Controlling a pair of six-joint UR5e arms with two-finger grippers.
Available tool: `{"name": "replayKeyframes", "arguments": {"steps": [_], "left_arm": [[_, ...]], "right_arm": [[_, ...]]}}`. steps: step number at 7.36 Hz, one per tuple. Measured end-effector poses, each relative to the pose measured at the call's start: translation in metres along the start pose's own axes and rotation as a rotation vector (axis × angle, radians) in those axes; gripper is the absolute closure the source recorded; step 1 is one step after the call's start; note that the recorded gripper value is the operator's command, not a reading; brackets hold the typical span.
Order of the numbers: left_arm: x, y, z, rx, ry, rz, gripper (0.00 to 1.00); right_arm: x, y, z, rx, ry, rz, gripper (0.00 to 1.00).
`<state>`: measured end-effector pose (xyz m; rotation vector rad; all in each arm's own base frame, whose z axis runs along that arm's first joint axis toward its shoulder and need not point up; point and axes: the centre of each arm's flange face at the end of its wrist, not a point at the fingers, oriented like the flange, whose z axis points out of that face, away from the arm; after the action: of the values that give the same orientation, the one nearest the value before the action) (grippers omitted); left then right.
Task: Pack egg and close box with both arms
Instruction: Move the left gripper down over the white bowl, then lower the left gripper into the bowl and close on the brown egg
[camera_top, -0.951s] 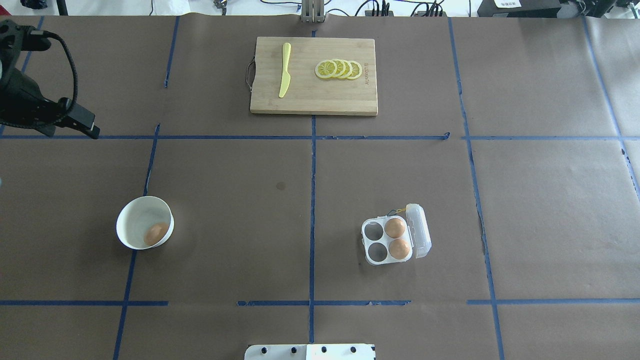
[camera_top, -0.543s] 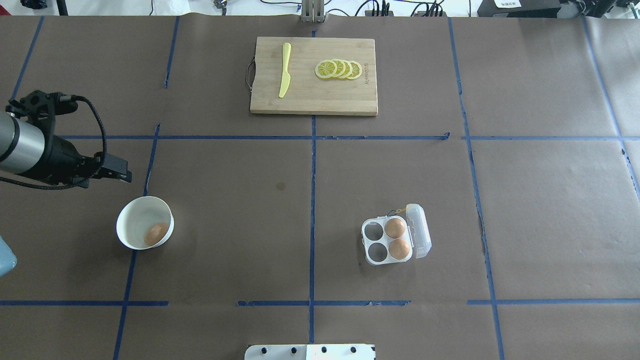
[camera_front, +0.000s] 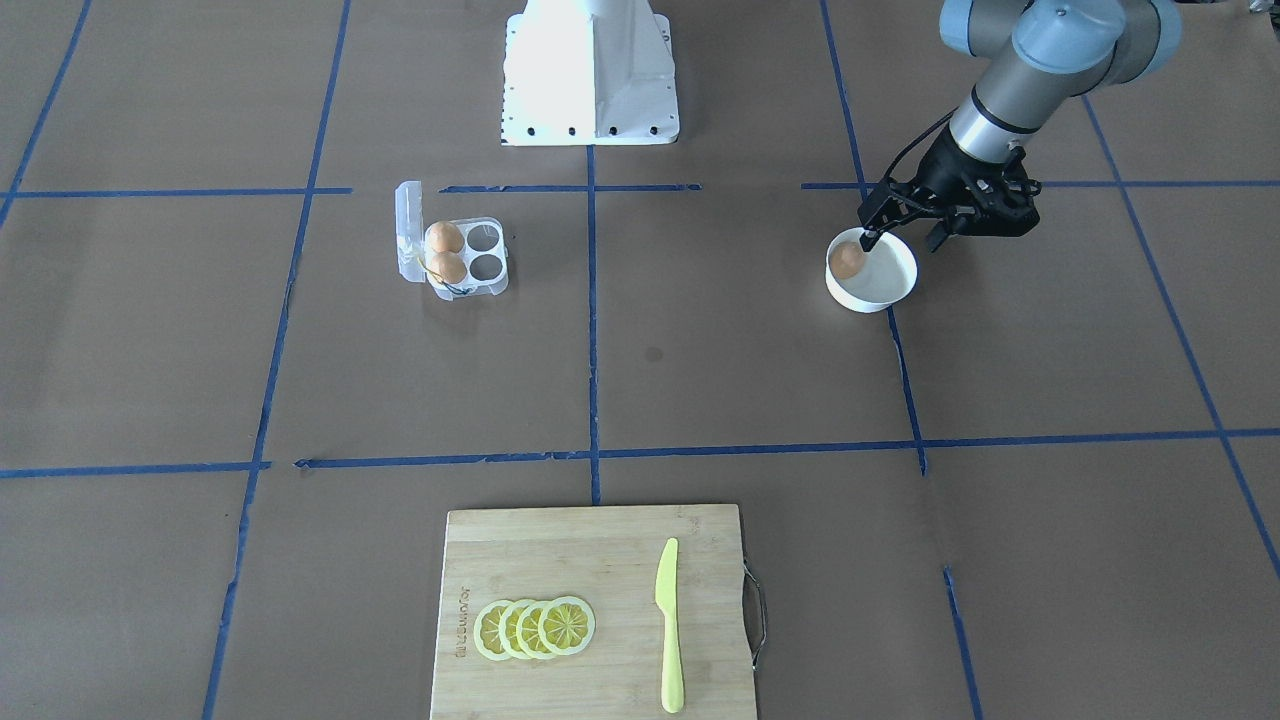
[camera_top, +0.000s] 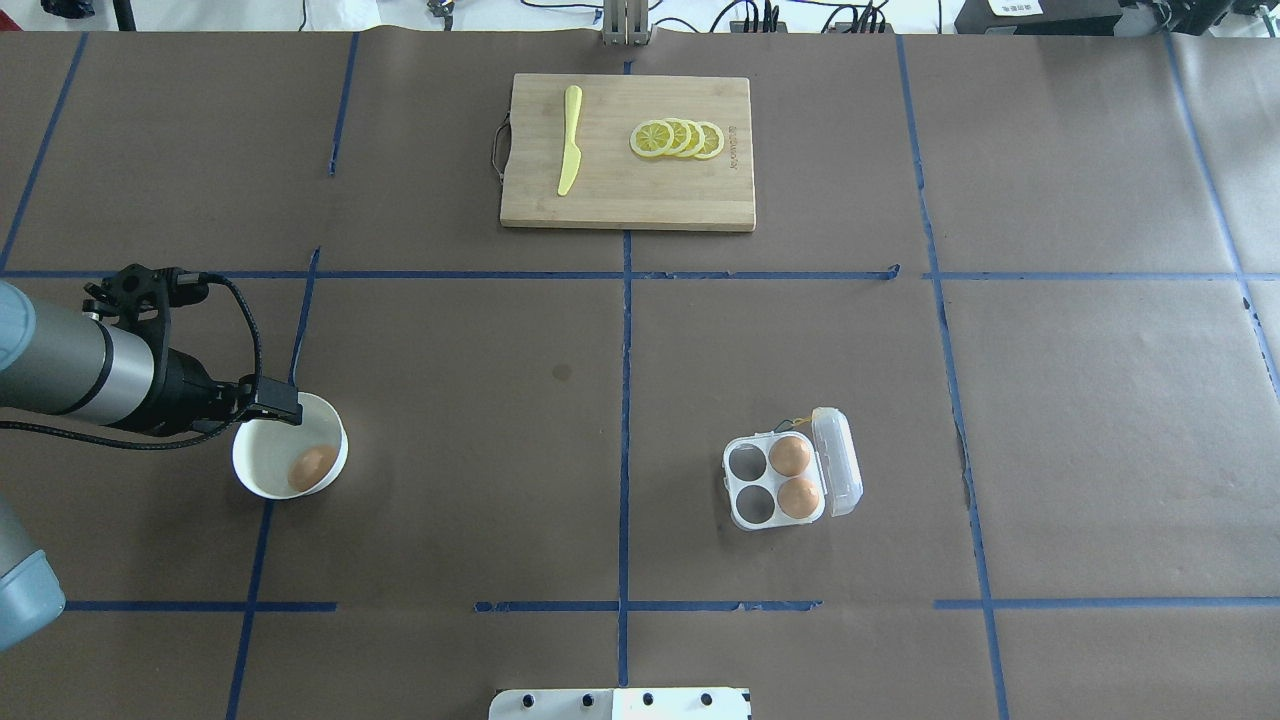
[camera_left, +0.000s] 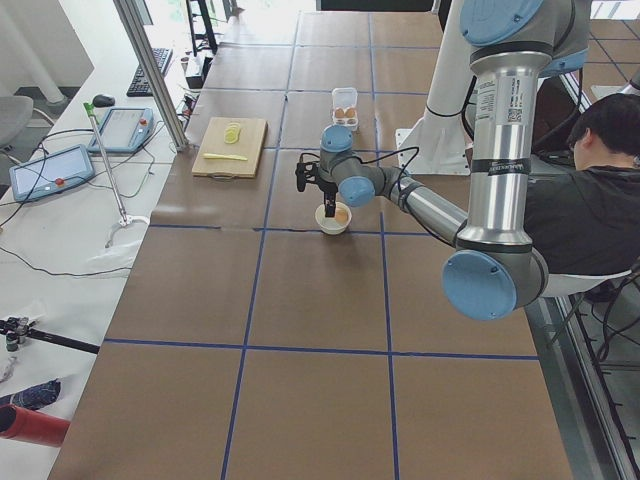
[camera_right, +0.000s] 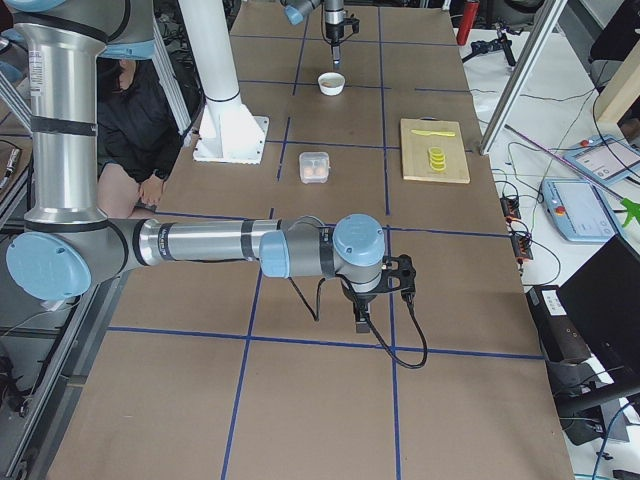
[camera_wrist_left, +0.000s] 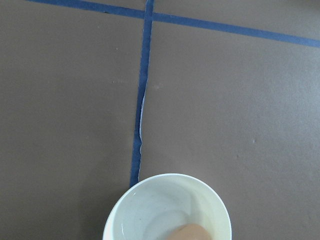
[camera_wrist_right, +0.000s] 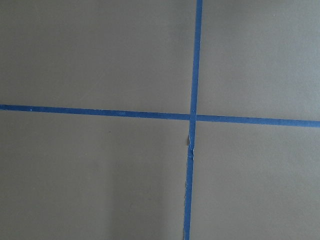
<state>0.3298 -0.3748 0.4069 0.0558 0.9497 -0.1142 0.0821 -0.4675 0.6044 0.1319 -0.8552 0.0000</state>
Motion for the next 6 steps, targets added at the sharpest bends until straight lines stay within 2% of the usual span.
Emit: {"name": "replayKeyframes", "arguments": {"steps": [6], "left_arm": [[0.005, 0.010, 0.028, -0.022, -0.030, 0.005, 0.16]], "right_arm": [[0.002, 0.001, 0.002, -0.004, 0.000, 0.003, 0.00]]}}
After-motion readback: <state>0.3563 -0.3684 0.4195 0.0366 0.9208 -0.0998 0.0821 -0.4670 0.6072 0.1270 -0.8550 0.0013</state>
